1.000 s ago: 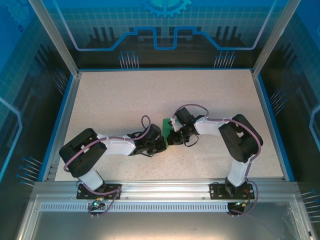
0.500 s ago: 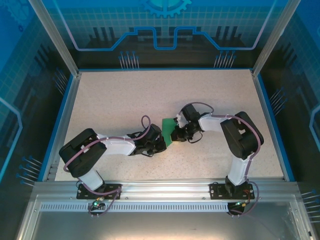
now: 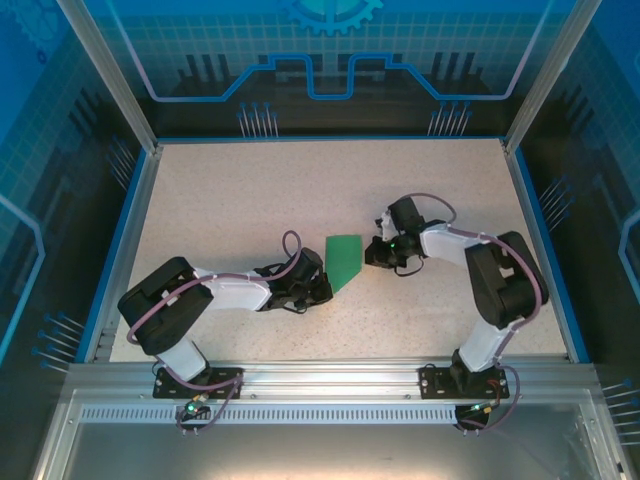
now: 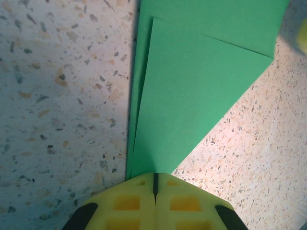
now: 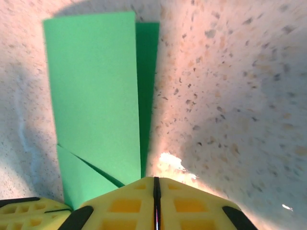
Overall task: Fold a paper plane with a square sheet of paper (pick it up from the middle)
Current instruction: Third fold the triangle at the center of the table.
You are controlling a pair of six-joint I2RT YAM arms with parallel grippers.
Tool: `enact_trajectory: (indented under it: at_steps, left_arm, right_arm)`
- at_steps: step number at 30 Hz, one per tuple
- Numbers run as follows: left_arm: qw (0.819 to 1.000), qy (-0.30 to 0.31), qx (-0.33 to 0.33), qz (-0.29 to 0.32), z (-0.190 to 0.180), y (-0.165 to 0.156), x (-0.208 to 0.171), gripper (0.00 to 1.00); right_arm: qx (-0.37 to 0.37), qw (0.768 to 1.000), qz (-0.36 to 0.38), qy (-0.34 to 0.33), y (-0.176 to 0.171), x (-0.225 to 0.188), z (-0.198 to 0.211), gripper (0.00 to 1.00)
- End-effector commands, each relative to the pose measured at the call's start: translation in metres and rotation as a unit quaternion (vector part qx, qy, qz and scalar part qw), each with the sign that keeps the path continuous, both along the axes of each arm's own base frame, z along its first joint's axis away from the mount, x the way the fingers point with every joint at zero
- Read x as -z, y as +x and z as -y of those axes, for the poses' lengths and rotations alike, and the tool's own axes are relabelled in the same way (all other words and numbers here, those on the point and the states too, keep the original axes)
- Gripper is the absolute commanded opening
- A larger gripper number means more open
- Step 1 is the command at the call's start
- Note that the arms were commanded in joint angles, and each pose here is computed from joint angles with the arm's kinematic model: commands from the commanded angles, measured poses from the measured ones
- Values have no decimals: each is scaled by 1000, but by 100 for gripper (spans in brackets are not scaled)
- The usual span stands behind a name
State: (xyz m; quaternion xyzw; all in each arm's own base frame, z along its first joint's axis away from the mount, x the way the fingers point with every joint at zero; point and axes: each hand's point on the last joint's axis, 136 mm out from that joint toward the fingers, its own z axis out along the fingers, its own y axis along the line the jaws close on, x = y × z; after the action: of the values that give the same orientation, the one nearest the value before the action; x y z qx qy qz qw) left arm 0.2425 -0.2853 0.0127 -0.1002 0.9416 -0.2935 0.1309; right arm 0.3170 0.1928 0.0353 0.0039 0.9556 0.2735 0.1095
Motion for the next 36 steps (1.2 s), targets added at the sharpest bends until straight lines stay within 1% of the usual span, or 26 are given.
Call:
enact_trajectory:
  at_steps: [1,5,10,15,20,27,32,36]
  left_arm:
    - [995,83,2,-63,-35,-32,36,3]
    - [995,83,4,-62,-34,-32,35,3]
    - [995,81,4,-59,-33,-30,33,3]
    - [995,80,4,-58,-33,-30,31,3]
    - [995,80,7,-60,-33,-31,31,3]
    - [995,78,26,-64,-32,-39,26,4]
    - [993,77,46,-72,-27,-49,26,5]
    - [991,92,45,-82,-32,-56,31,5]
  right_arm:
    - [-4,999,45,-7,-2,-24,-2,10]
    - [-44,998,42,8,-18,-30,-27,10]
    - [-92,995,3,24,-38,-14,-64,10]
    - [-107,993,-30,31,-44,5,-79,10]
    - [-97,994,-52,5,-44,25,-72,10]
    - [-57,993,-86,-48,-39,49,-51,9]
    - [-38,992,-106,-62,-36,59,-43,9]
    - [-34,991,-108,-68,-33,61,-40,9]
